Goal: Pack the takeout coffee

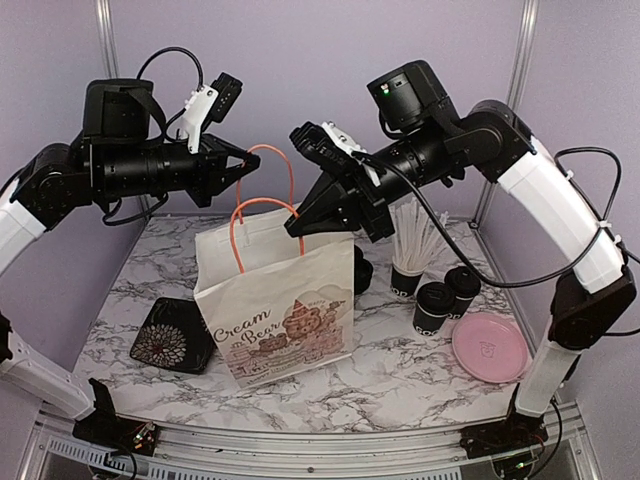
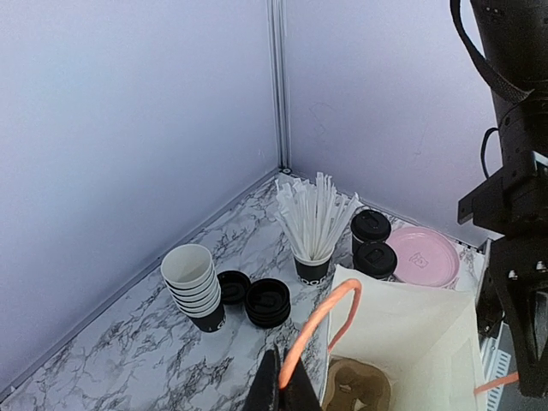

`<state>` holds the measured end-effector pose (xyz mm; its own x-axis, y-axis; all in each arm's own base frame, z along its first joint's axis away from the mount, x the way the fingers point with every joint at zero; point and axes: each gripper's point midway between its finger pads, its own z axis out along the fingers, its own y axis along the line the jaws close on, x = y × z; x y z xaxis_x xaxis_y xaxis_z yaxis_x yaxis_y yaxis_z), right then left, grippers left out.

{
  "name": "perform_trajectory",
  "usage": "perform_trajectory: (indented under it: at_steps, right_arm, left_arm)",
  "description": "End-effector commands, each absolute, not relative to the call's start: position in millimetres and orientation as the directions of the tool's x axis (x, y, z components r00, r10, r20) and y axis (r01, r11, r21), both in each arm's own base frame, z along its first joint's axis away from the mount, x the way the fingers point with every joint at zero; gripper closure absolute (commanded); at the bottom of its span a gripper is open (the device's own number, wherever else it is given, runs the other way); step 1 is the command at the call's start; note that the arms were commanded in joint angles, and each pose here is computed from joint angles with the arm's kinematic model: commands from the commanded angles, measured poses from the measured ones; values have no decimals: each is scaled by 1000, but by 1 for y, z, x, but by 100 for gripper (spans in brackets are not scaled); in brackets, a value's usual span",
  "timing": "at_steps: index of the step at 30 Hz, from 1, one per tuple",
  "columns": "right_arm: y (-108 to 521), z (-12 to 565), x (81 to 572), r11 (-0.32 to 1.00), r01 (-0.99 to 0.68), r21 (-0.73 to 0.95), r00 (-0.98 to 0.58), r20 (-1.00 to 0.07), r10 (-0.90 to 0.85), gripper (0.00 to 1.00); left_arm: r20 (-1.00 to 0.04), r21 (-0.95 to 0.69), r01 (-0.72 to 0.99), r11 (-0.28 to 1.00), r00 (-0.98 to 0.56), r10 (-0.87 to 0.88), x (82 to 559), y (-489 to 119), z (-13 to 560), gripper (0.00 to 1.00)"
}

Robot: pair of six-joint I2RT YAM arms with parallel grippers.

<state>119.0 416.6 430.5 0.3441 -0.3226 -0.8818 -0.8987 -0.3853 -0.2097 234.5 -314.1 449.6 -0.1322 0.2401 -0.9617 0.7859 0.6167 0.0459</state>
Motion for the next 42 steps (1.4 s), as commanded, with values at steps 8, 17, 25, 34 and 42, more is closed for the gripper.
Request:
perform_trajectory:
  at_steps: [8, 17, 25, 34, 42]
  right_arm:
    - [416, 417, 133, -336, -910, -242, 367, -850, -379, 100]
    - [380, 413, 133, -363, -910, -198, 338, -862, -378, 21]
    - [336, 425, 147, -305, -928, -214, 323, -870, -373, 18]
    - [305, 406, 191, -150, -975, -165, 214, -880, -423, 19]
    - [297, 396, 200, -101, -983, -155, 184, -878, -441, 21]
  left_arm:
    - [-925, 121, 753, 647, -150, 348, 254, -319, 421, 100]
    - [-906, 86, 825, 559, -169, 388, 225, -311, 398, 16]
    - [-923, -6, 906, 423, -167, 345, 173, -294, 408, 13]
    - [-834, -32, 878, 478, -287, 471, 194, -311, 343, 19]
    - [-800, -17, 898, 440, -276, 533, 211, -343, 321, 47]
